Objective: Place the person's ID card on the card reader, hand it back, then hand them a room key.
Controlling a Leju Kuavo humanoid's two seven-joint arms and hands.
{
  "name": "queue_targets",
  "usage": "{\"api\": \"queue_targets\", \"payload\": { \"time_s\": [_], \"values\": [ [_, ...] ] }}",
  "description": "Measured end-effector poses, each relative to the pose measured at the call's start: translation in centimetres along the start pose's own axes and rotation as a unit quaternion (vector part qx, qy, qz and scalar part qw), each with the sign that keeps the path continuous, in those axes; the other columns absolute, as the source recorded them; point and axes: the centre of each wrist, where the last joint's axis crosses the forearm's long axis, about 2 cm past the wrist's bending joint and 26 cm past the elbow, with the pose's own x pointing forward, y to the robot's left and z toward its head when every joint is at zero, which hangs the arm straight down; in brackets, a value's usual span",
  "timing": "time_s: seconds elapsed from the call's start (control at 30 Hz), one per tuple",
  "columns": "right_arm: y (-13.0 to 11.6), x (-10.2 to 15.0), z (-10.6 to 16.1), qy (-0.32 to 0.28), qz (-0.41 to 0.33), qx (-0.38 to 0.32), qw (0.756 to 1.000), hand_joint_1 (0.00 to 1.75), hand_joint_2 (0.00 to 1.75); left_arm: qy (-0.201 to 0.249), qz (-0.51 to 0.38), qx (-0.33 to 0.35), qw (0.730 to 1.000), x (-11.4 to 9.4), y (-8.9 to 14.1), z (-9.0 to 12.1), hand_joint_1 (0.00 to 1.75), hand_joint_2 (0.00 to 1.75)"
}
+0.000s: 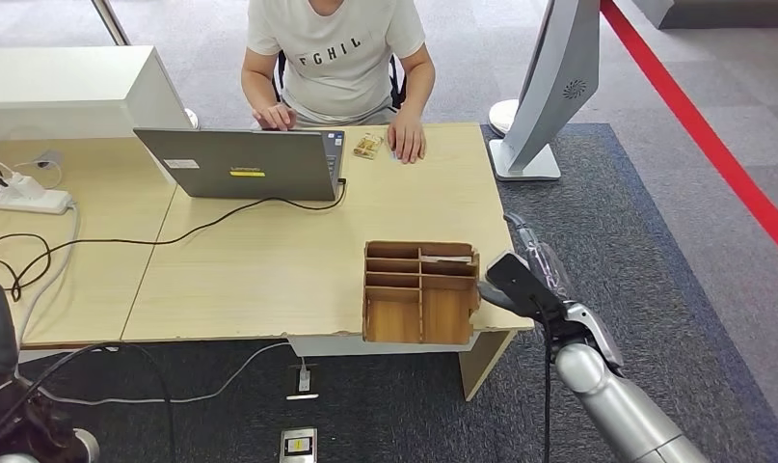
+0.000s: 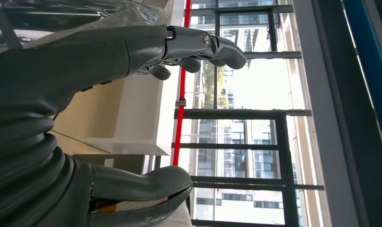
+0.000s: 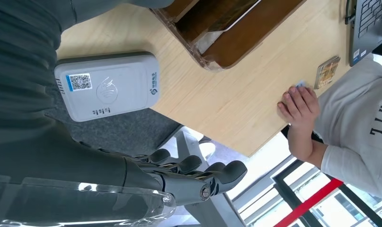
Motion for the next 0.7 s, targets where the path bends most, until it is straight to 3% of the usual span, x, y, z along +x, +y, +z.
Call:
{"api": "queue_targets", "payload": {
  "time_s": [0.7],
  "values": [
    [0.4,1.9,-1.3,-0.034,-0.012,0.003,0.999,0.0,1.75,-0.009,0.003,0.0,1.0,-0.3,-0.3,-0.2,0.0,1.75]
  ]
}}
